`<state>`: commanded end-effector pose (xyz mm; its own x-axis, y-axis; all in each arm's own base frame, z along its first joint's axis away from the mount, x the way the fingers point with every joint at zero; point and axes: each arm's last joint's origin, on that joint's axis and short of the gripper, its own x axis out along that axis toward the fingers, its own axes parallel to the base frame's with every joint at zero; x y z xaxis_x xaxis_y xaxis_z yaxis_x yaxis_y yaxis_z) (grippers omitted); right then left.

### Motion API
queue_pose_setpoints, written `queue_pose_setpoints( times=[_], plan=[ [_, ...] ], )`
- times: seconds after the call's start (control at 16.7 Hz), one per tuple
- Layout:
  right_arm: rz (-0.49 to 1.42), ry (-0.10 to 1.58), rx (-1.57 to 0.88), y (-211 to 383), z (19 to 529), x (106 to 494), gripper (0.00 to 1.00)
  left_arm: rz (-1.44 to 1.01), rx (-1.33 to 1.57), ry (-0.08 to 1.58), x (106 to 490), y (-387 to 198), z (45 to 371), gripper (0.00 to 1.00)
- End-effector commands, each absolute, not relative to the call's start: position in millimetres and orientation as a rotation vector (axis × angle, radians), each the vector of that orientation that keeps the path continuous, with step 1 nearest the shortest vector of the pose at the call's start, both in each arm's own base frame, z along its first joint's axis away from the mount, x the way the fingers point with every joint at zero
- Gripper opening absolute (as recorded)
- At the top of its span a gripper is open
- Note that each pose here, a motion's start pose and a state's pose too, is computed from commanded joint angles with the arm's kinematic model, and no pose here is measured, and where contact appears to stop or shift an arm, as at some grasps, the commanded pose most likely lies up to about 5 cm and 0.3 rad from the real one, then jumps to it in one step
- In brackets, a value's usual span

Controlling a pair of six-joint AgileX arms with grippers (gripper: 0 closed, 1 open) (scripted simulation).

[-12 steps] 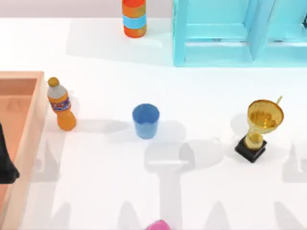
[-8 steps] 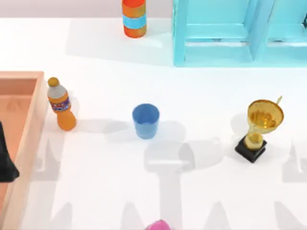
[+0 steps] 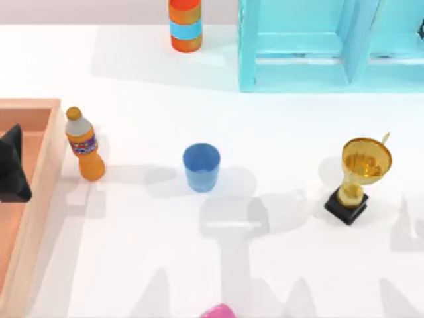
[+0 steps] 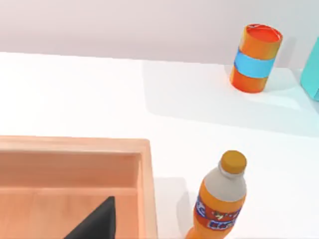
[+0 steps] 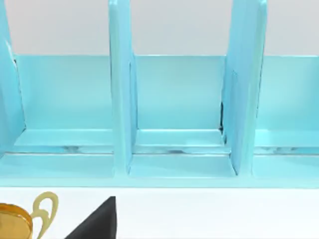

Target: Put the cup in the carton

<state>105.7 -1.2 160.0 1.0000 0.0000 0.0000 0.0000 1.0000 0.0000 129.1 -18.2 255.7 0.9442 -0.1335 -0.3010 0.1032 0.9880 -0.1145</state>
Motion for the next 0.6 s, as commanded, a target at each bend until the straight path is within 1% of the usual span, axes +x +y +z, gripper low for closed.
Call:
queue_pose_setpoints(
  times=[0.18, 0.36, 0.48, 0.6],
  plan=[
    [0.000, 0.000, 0.000, -1, 160, 106, 1.00, -0.168, -0.133, 0.497, 161, -34, 298, 1.00],
    [0.000, 0.000, 0.000, -1, 160, 106, 1.00, -0.198, -0.153, 0.701, 205, -61, 331, 1.00],
    [0.000, 0.000, 0.000, -1, 160, 106, 1.00, -0.206, -0.157, 0.840, 239, -85, 344, 1.00],
    [0.000, 0.000, 0.000, -1, 160, 106, 1.00, -0.202, -0.151, 0.977, 273, -114, 347, 1.00]
  ],
)
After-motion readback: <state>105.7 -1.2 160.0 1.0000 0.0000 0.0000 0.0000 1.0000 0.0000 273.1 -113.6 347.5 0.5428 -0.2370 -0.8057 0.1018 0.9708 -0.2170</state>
